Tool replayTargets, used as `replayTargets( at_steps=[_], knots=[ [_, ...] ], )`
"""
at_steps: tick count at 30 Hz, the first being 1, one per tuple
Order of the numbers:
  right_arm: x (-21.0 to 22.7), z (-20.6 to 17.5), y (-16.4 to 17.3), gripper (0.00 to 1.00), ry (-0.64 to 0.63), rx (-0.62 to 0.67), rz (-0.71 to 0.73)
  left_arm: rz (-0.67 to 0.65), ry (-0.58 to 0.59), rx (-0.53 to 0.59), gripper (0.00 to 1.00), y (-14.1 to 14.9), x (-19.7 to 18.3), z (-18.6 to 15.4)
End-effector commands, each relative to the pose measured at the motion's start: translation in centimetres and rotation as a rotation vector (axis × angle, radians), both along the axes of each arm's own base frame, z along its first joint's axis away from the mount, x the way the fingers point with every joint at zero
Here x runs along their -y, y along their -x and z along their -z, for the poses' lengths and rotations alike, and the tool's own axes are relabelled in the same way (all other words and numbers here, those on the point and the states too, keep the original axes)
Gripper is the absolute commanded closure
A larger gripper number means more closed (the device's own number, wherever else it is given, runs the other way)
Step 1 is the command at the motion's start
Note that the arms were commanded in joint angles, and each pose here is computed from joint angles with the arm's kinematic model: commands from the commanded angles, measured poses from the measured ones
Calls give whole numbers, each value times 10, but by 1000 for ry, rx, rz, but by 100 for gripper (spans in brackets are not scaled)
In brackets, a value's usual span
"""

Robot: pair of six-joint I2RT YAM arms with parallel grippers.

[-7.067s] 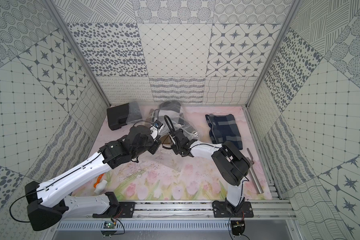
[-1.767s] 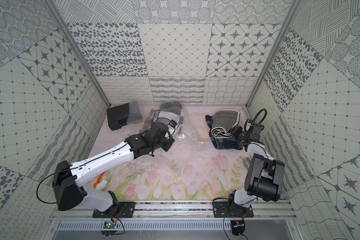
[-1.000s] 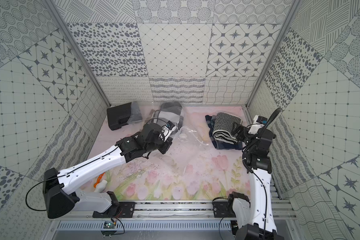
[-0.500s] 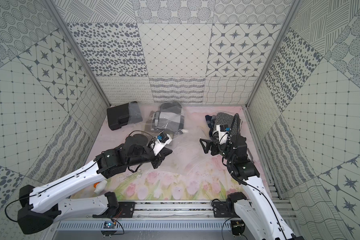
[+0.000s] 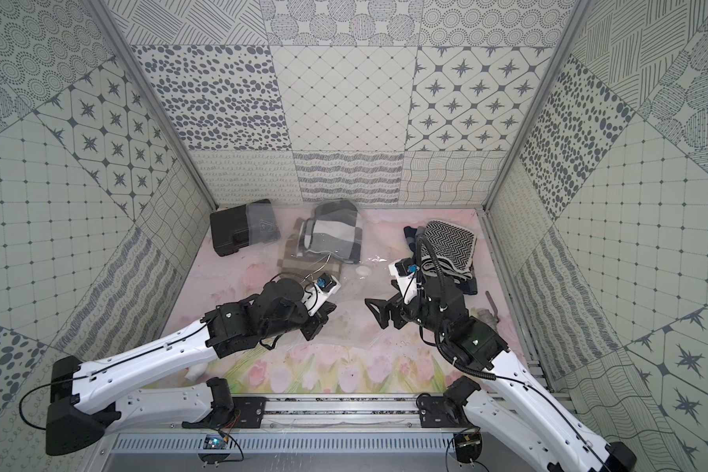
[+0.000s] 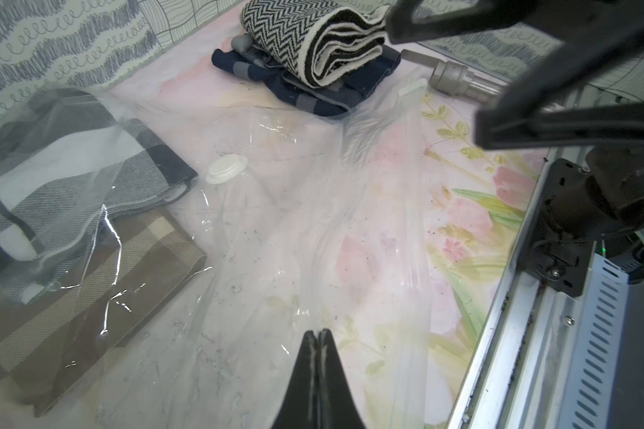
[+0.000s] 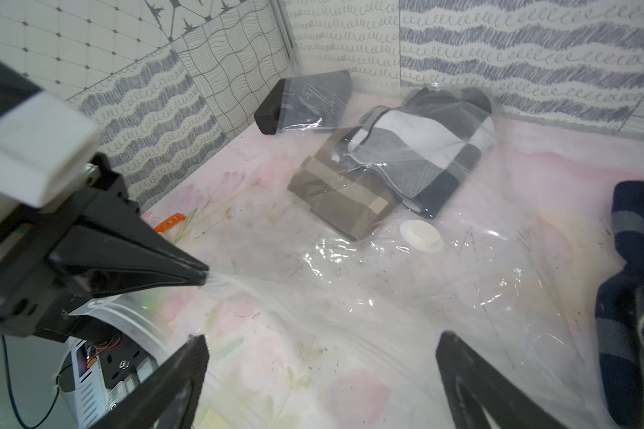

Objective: Take the blanket out of the vacuum bag
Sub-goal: Take out the blanket from the vacuum bag.

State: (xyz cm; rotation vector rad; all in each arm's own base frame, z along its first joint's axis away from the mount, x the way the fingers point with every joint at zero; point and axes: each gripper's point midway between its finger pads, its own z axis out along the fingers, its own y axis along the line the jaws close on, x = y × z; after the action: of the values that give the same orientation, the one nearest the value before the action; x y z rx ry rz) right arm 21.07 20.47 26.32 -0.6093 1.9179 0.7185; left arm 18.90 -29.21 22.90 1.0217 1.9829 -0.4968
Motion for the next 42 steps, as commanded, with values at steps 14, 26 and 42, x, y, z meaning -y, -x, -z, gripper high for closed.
replayTargets(
  at_steps=[14, 26, 42],
  knots=[
    [-63, 87, -10, 4, 258, -23, -76, -197, 20, 186, 100, -32, -26, -51],
    [-121, 133, -82, 8, 240, -49, -118, -229, 58, 232, 100, -29, -44, -87],
    [-137, 149, -225, 6, 297, 9, -13, -298, -11, 294, 100, -57, -41, -87]
  ],
)
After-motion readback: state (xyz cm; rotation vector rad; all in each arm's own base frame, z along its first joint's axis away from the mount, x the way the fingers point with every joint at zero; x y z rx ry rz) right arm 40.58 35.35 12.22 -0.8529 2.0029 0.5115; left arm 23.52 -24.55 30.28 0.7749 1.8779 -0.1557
